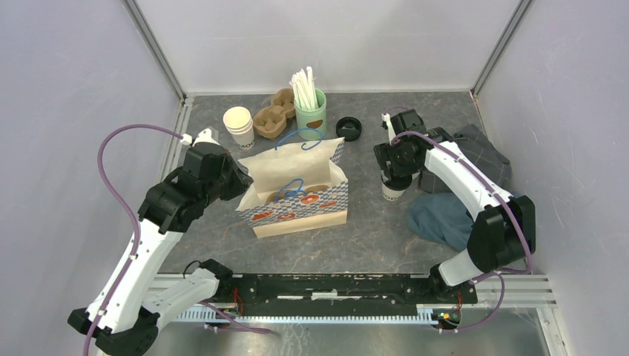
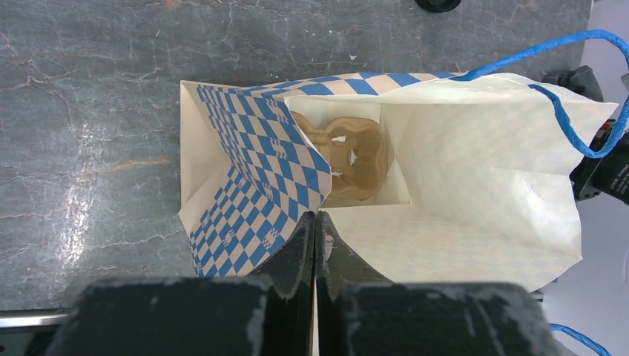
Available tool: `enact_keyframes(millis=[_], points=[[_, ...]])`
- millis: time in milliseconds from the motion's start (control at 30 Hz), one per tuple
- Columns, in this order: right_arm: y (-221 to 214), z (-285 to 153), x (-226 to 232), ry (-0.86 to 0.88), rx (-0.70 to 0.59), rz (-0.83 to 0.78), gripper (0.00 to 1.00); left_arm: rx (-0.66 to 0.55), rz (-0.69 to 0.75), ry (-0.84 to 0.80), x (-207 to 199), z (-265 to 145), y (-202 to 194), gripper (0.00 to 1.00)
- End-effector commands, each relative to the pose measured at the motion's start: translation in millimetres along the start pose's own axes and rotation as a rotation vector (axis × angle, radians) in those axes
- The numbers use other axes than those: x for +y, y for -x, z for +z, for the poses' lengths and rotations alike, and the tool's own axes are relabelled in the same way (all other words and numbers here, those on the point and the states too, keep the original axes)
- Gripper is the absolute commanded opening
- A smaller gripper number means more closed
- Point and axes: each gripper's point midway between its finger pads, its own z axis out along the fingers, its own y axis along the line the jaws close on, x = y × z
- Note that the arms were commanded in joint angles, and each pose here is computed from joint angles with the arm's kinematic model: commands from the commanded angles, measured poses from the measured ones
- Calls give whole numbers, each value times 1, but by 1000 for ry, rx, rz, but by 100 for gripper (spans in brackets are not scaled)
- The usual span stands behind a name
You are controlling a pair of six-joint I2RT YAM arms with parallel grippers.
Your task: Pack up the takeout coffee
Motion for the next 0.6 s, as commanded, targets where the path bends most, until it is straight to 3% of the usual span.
enact_keyframes(millis=[0, 233, 467, 567], points=[[-4, 9, -3, -15, 10, -4, 88, -13, 38, -28, -6, -1, 5, 2], [-7, 12, -3, -14, 17, -7, 88, -8, 46, -25, -5, -1, 4, 6], [1, -2, -2, -2, -20, -6, 81, -19, 49, 3, 0, -4, 7, 21], [7, -19, -3, 7, -58, -5, 79, -24, 51, 27, 4, -4, 8, 32]])
